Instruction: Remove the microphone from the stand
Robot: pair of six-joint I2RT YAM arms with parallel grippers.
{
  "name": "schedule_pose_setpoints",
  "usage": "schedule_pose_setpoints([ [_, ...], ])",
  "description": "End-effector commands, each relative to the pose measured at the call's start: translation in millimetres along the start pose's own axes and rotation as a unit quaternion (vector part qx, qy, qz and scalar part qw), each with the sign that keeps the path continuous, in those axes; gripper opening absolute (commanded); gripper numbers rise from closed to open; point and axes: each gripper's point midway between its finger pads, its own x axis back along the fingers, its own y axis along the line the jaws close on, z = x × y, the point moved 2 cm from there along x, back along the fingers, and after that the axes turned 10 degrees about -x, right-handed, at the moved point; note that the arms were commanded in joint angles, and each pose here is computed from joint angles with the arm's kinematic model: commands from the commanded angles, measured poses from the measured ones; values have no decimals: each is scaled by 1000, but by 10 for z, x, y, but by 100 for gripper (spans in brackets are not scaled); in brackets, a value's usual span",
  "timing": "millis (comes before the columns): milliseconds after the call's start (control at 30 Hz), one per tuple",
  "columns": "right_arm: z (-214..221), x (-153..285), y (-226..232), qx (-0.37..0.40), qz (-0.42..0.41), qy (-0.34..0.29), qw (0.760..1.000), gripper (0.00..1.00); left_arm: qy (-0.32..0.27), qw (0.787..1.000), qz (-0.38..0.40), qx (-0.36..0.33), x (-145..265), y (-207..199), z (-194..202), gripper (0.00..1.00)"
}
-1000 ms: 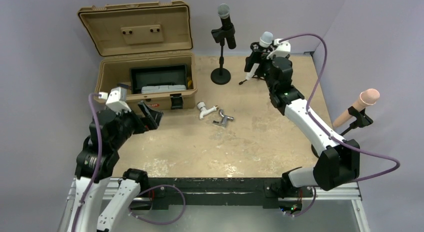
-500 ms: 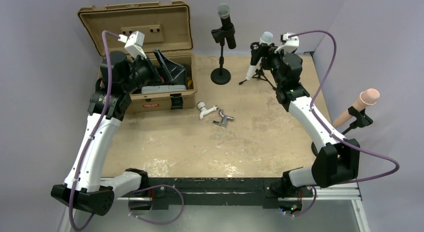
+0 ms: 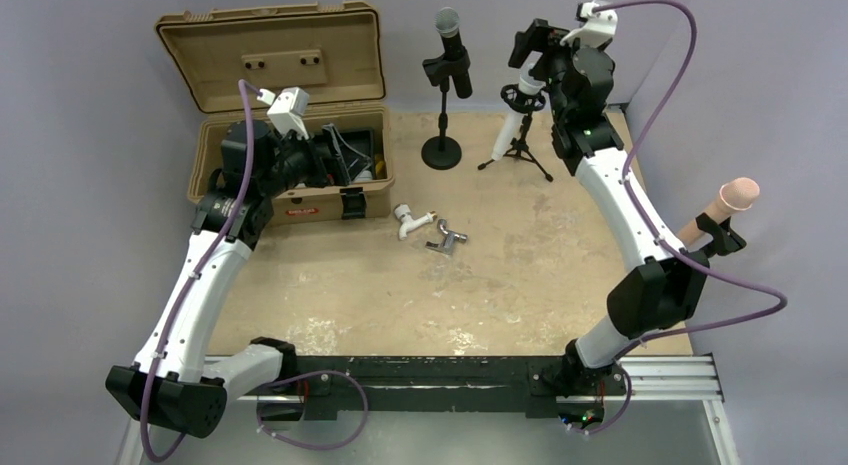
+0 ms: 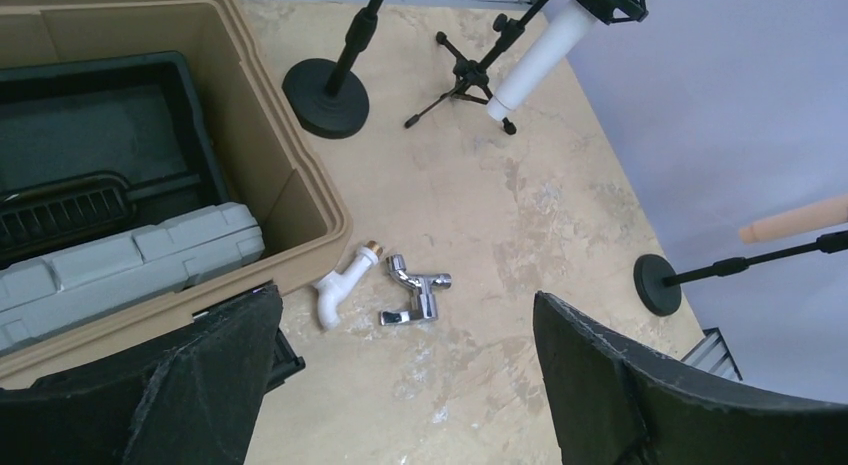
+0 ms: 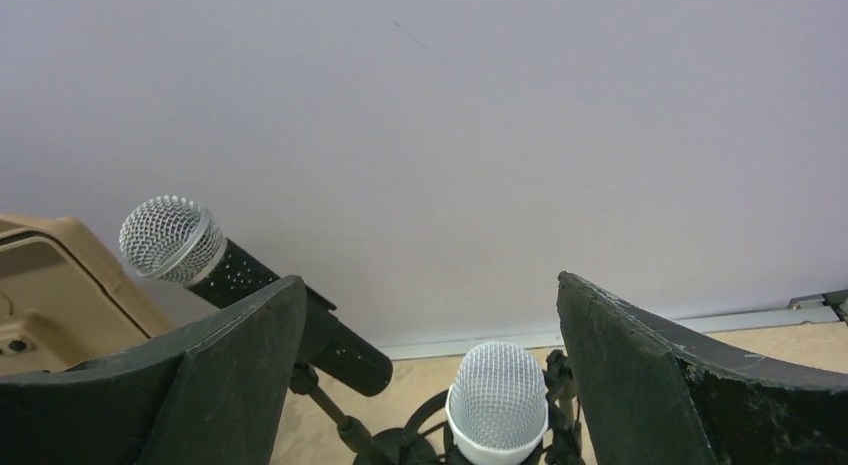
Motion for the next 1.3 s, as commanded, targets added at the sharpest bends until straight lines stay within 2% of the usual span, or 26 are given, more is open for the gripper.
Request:
schedule_pose_setpoints([
  [0, -65, -117, -3, 14, 15, 12, 1000, 93, -10, 1000, 14, -14, -78, -30, -42, 93],
  [400, 413, -183, -174, 15, 39, 73, 997, 88, -5, 1000, 28, -4, -105, -65, -18, 93],
  [533, 488, -244, -232, 19, 46, 81, 995, 73, -7, 999, 31, -2, -92, -81, -24, 93],
  [867, 653, -305, -369, 20, 63, 101, 993, 72, -8, 999, 38, 0, -90, -105, -26, 93],
  [1000, 615, -319, -348, 26, 55, 98, 993, 58, -9, 999, 37, 0, -88, -103, -29, 92],
  [1100, 486, -332, -310, 33, 54, 85, 994, 41, -7, 999, 36, 1, -99, -93, -18, 92],
  [1267, 47, -322, -157, 41, 42, 42, 997, 32, -2, 999, 35, 5, -125, -79, 5, 91],
])
